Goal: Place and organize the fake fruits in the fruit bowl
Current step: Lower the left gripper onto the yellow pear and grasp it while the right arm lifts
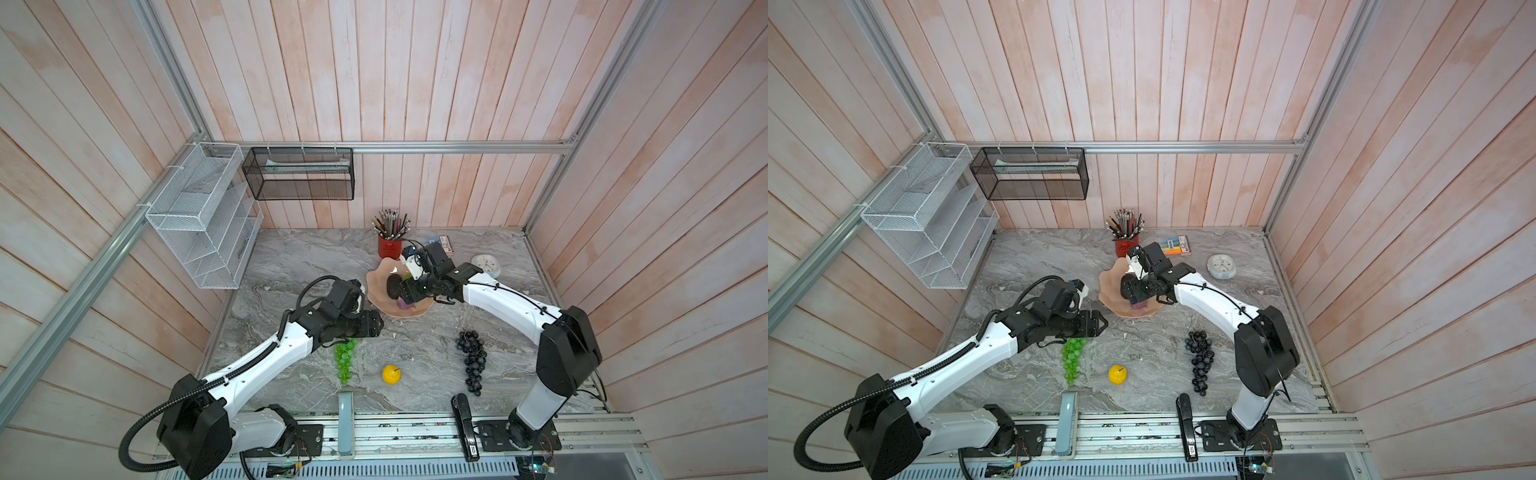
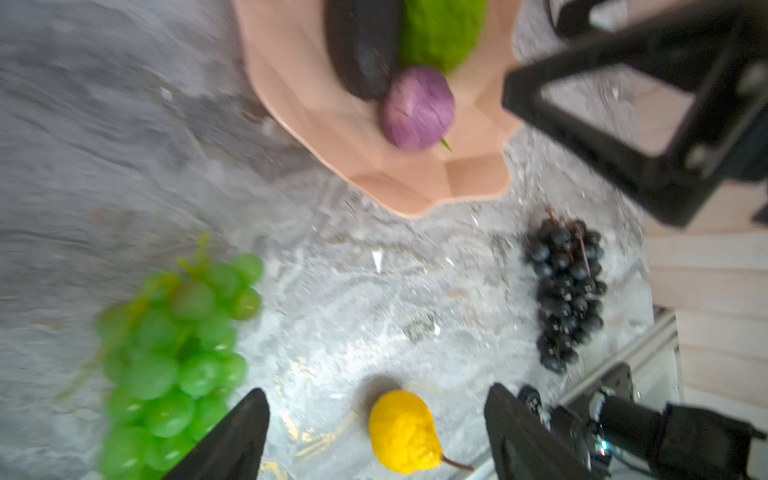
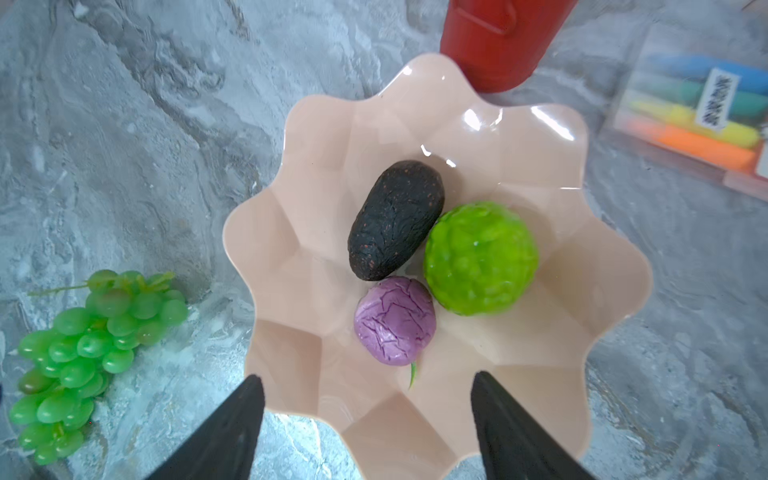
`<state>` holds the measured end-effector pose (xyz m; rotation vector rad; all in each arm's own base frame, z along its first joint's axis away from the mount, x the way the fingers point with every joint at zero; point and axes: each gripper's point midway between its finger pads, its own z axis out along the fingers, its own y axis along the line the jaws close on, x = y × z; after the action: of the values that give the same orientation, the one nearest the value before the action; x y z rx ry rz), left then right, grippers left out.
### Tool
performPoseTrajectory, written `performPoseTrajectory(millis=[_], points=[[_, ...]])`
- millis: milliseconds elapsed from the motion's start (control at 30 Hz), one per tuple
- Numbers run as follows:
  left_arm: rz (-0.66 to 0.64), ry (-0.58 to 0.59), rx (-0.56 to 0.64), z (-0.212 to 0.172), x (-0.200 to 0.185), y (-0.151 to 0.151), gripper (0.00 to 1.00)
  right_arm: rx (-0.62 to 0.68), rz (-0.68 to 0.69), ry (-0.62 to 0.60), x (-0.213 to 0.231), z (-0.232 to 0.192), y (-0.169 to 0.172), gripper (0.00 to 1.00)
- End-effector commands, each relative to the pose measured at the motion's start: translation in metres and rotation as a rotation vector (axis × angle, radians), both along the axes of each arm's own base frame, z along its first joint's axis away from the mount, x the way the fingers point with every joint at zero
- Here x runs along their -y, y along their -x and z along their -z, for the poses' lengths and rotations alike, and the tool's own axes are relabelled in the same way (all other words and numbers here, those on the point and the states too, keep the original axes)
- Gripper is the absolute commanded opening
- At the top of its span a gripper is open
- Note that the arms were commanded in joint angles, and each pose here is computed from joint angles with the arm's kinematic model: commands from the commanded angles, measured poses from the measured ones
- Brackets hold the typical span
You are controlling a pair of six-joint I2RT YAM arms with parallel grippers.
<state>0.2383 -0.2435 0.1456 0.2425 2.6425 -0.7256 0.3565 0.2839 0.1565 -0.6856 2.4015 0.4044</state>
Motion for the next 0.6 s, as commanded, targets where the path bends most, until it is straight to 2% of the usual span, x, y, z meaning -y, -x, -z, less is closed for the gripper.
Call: performPoseTrajectory(millis=[0,133,267,400,567], points=[[0.13,-0.047,-0.094,0.011,0.023,0.043,0.84,0.023,0.065,-0.03,0.013,0.004,-0.006,0.79],[0.179,-0.155,-0.167,0.033,0.031,0.074,0.84,0.041,0.111,-0.063,0.029,0.005,-0.008,0.78],[0.224,-0.209,-0.198,0.045,0.043,0.099,0.84,0.062,0.151,-0.098,0.039,0.004,-0.011,0.78],[0.22,-0.252,-0.214,0.059,0.046,0.104,0.84,0.067,0.16,-0.105,0.046,0.006,-0.012,0.78],[0.196,-0.331,-0.191,0.078,0.049,0.089,0.8,0.053,0.145,-0.107,0.046,0.012,-0.01,0.77]])
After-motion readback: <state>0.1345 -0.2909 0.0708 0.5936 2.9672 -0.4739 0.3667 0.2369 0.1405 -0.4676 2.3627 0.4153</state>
